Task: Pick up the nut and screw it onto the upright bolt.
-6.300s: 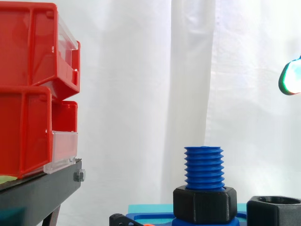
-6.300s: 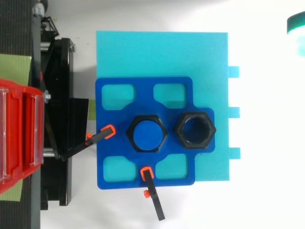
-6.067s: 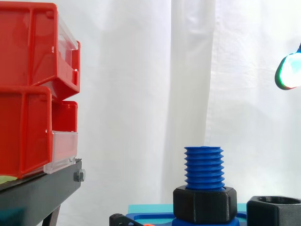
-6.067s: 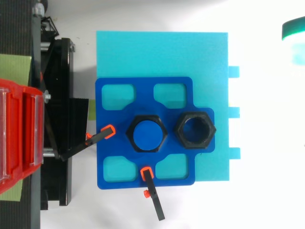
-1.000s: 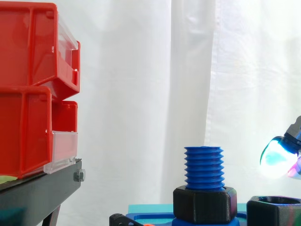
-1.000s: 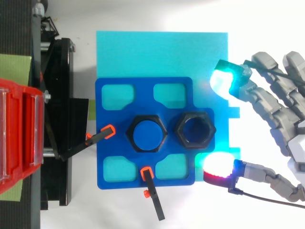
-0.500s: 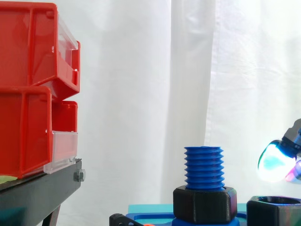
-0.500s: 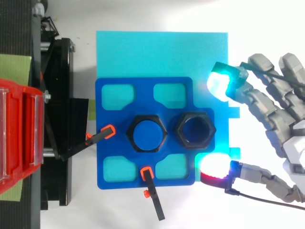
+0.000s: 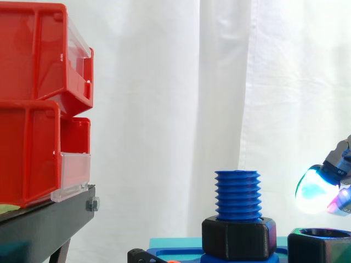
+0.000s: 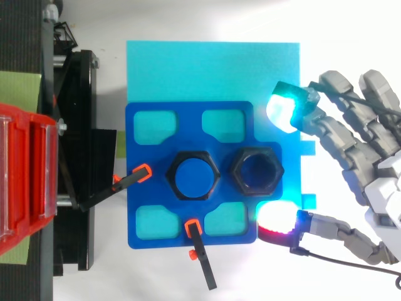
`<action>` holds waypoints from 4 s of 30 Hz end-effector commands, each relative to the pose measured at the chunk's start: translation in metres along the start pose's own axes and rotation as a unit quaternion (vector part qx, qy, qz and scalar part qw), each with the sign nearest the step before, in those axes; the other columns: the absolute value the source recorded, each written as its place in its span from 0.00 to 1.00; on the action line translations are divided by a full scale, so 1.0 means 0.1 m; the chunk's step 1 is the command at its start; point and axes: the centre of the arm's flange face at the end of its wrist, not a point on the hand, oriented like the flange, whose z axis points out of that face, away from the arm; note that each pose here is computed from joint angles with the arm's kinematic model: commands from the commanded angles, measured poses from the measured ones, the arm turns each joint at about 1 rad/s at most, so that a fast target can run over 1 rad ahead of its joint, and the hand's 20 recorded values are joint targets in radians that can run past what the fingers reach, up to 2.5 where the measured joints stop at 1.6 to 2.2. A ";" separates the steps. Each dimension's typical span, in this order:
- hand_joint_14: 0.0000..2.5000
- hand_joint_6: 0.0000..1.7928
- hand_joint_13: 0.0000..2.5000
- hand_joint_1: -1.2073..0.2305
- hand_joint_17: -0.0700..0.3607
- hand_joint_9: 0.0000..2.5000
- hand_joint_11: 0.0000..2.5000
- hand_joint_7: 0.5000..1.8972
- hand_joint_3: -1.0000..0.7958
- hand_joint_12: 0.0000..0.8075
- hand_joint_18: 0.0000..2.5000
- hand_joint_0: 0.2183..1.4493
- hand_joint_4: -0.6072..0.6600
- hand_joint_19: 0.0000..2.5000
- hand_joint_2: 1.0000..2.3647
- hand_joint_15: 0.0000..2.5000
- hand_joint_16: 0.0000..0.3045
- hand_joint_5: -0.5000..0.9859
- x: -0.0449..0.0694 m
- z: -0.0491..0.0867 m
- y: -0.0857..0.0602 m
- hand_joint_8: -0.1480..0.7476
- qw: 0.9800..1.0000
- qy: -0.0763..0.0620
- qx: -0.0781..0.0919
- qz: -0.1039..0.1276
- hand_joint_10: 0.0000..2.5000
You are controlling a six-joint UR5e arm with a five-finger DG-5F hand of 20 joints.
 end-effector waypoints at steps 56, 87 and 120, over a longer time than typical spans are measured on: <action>0.00 0.29 0.11 0.37 0.42 0.16 0.00 0.56 0.28 0.50 0.00 0.20 0.76 0.00 0.00 0.00 0.16 0.25 0.02 0.08 -0.08 0.52 1.000 0.004 -0.011 0.025 0.00; 0.00 0.35 0.21 0.34 0.39 0.29 0.04 0.46 0.28 0.44 0.11 0.25 0.73 0.00 0.00 0.00 0.14 0.24 0.01 0.09 -0.06 0.53 1.000 0.003 -0.025 0.015 0.00; 0.00 0.36 0.22 0.33 0.39 0.27 0.02 0.46 0.28 0.45 0.12 0.24 0.73 0.00 0.00 0.00 0.14 0.24 0.02 0.13 -0.07 0.53 0.999 0.007 -0.046 0.006 0.00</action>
